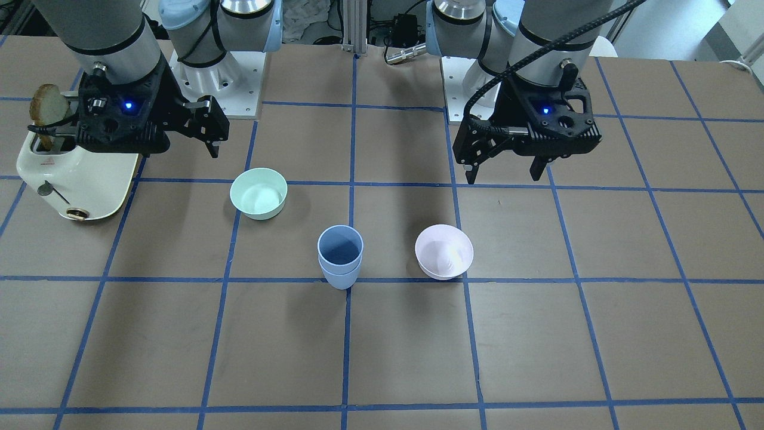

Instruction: Stack blue cups with both arms

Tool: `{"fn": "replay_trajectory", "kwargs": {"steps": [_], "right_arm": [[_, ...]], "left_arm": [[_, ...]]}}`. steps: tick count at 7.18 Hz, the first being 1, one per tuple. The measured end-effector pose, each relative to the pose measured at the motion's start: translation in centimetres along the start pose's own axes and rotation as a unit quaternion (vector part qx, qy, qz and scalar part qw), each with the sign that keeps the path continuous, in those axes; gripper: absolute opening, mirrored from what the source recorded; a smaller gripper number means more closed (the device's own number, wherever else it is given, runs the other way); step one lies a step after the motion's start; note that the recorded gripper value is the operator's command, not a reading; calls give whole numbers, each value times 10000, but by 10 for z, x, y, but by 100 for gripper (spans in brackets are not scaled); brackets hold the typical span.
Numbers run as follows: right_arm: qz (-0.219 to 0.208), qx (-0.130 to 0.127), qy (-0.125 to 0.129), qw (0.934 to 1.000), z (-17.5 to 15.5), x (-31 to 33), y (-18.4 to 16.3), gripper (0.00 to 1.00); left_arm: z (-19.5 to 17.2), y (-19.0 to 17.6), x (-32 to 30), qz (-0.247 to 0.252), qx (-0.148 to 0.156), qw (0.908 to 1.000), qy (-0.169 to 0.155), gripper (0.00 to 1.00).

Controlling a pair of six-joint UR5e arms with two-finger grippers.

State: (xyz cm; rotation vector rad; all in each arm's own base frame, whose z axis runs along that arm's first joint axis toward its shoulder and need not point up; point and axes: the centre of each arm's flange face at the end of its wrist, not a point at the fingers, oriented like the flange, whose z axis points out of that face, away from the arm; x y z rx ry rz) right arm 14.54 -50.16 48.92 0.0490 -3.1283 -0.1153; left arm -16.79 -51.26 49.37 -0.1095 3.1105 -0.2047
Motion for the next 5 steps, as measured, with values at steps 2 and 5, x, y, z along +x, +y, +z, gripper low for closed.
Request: {"fn": "replay_trajectory", "kwargs": {"steps": [2, 5], "right_arm": [[-7, -7, -91, 10000, 0, -3, 1, 100], [-13, -24, -102, 9999, 3, -5, 1, 100]], "left_arm": [[14, -7, 2, 18, -140, 9999, -5, 100], [21, -8, 3, 26, -356, 9994, -19, 100]]}}
